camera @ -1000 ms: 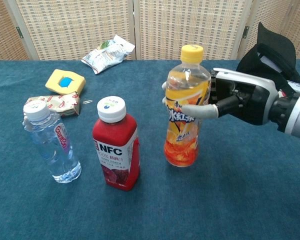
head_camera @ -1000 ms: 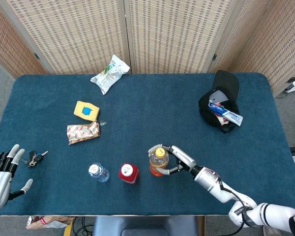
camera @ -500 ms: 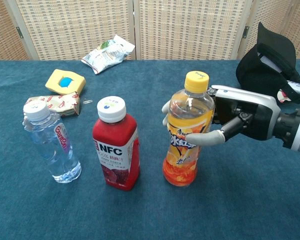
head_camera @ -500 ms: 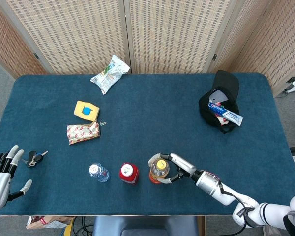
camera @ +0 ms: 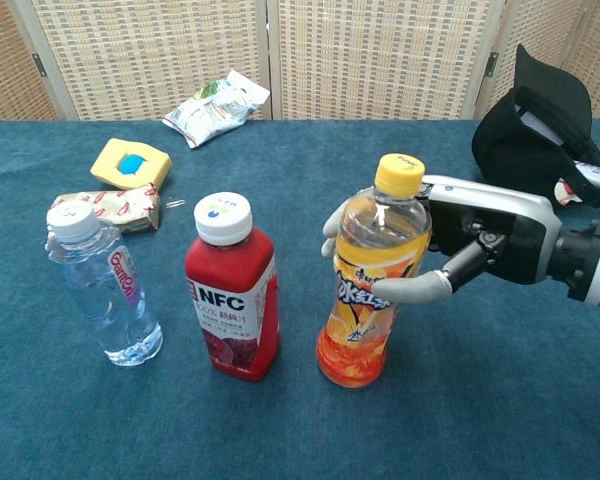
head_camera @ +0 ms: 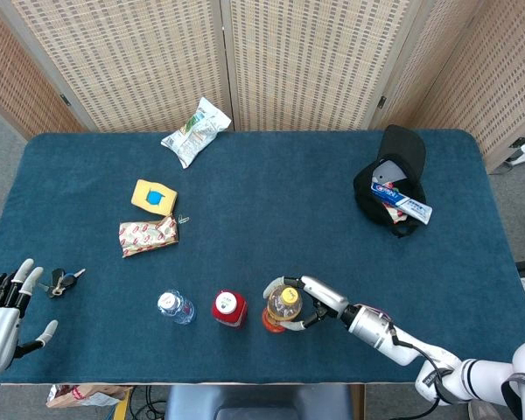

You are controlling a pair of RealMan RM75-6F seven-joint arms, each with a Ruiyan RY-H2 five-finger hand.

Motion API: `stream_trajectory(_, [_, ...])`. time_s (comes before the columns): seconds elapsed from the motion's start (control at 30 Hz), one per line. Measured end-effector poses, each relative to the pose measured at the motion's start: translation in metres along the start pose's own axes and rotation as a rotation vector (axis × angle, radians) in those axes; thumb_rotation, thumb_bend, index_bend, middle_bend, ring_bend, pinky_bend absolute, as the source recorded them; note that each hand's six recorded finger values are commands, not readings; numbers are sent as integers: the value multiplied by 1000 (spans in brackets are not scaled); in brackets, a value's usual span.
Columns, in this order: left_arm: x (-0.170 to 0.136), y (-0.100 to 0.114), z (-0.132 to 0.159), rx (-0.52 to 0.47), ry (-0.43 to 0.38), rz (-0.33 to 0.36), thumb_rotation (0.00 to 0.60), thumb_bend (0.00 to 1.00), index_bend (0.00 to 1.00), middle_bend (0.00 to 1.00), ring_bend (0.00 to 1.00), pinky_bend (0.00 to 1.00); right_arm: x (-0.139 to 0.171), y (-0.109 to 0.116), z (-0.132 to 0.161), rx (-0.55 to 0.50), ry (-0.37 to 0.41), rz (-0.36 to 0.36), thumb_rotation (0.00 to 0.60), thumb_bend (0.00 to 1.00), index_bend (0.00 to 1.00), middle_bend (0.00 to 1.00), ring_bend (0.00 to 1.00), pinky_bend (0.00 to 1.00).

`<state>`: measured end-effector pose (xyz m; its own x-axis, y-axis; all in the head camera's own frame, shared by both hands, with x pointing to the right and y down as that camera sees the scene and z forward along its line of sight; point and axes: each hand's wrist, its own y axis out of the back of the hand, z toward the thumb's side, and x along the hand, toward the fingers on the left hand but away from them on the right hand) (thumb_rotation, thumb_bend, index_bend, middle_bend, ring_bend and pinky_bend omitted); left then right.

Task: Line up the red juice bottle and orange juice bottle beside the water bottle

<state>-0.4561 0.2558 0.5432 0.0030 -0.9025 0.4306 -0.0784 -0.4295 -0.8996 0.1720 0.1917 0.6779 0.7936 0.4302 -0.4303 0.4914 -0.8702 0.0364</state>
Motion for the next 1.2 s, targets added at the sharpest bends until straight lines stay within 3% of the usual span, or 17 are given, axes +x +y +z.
stream_trajectory(0.4, [0, -1, 0, 1, 3, -1, 600, 240, 0, 0, 0, 21, -3, 3, 0, 20, 1, -1, 600, 263, 384, 293, 258, 294])
stream_trajectory(0.67, [2, -1, 1, 0, -2, -1, 600, 240, 0, 0, 0, 21, -2, 3, 1, 50, 4, 21, 600, 137, 230, 183, 161, 246])
stream_trajectory(0.87, [4, 0, 4, 1, -9, 1, 600, 241, 0, 0, 0, 21, 1, 6, 6, 54, 23, 14, 600, 116, 134, 127, 116, 200])
stream_trajectory(1.2, [8, -2, 7, 1, -18, -5, 600, 240, 0, 0, 0, 21, 29, 25, 25, 127, 63, -46, 600, 147, 119, 116, 102, 181])
